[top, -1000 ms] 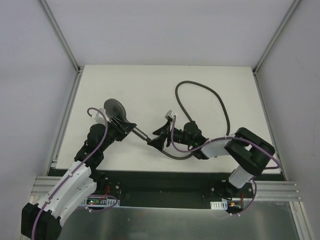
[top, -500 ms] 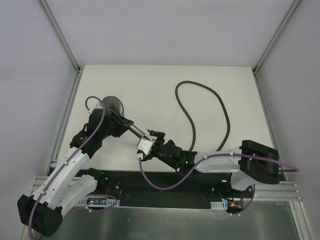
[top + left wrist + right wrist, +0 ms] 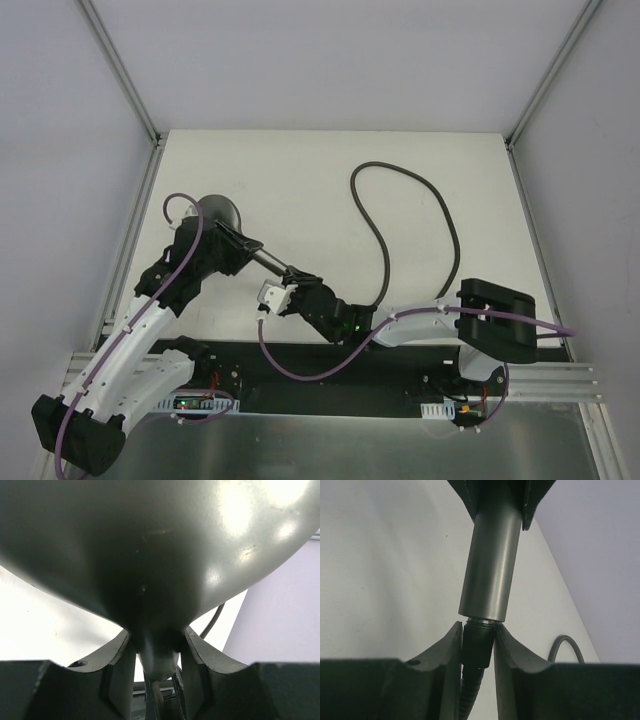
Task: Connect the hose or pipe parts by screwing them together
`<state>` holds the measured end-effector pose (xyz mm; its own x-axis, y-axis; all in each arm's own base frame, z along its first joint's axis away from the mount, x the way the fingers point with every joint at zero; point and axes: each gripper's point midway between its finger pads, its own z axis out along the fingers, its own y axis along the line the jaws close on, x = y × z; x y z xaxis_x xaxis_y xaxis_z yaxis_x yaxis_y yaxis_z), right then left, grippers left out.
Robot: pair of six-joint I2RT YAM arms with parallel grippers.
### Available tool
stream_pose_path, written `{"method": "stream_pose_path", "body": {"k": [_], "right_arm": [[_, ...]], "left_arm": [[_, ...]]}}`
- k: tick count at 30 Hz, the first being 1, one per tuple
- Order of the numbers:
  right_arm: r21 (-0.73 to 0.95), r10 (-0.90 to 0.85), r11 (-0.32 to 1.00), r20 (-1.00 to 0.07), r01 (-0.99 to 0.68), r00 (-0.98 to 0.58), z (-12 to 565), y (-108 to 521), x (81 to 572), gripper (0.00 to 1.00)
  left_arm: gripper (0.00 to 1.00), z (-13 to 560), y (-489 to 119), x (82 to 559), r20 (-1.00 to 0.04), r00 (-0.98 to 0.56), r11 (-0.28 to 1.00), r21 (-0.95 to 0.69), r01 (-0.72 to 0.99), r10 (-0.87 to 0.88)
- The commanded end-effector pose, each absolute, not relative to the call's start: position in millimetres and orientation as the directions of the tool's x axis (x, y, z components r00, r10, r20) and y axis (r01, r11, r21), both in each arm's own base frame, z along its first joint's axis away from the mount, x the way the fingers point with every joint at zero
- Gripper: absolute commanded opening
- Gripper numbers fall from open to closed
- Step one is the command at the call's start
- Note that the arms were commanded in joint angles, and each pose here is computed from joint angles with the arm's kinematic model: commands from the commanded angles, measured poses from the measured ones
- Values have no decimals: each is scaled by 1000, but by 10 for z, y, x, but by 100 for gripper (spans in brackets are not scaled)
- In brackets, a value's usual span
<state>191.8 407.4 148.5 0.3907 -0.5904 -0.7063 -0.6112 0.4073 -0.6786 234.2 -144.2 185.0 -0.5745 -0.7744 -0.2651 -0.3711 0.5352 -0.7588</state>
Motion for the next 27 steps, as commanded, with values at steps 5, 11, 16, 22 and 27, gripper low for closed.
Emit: {"method": "stream_pose_path", "body": {"k": [5, 11, 16, 22, 27], "right_arm": [[-285, -266, 476, -948, -832, 173, 1735, 4133, 1912, 1], [129, 64, 358, -991, -925, -114, 1923, 4063, 1964, 1], [447, 256, 166, -880, -879, -399, 2004, 3961, 2038, 1], [495, 286, -23, -829, -869, -480, 2175, 3981, 1955, 2], [471, 295, 37, -848, -881, -441, 2139, 3918, 2006, 44]], "left_arm": [[0, 2123, -1489, 2409, -385, -563, 561, -809, -175, -731], [0, 2330, -1676, 2433, -429, -525, 449, -888, 97, -735], [0, 2370, -1794, 2346, -478, -501, 369, -877, 307, -721], [0, 2347, -1859, 2312, -536, -484, 363, -837, 410, -691], [0, 2082, -1757, 2410, -514, -494, 439, -858, 269, -701]]}}
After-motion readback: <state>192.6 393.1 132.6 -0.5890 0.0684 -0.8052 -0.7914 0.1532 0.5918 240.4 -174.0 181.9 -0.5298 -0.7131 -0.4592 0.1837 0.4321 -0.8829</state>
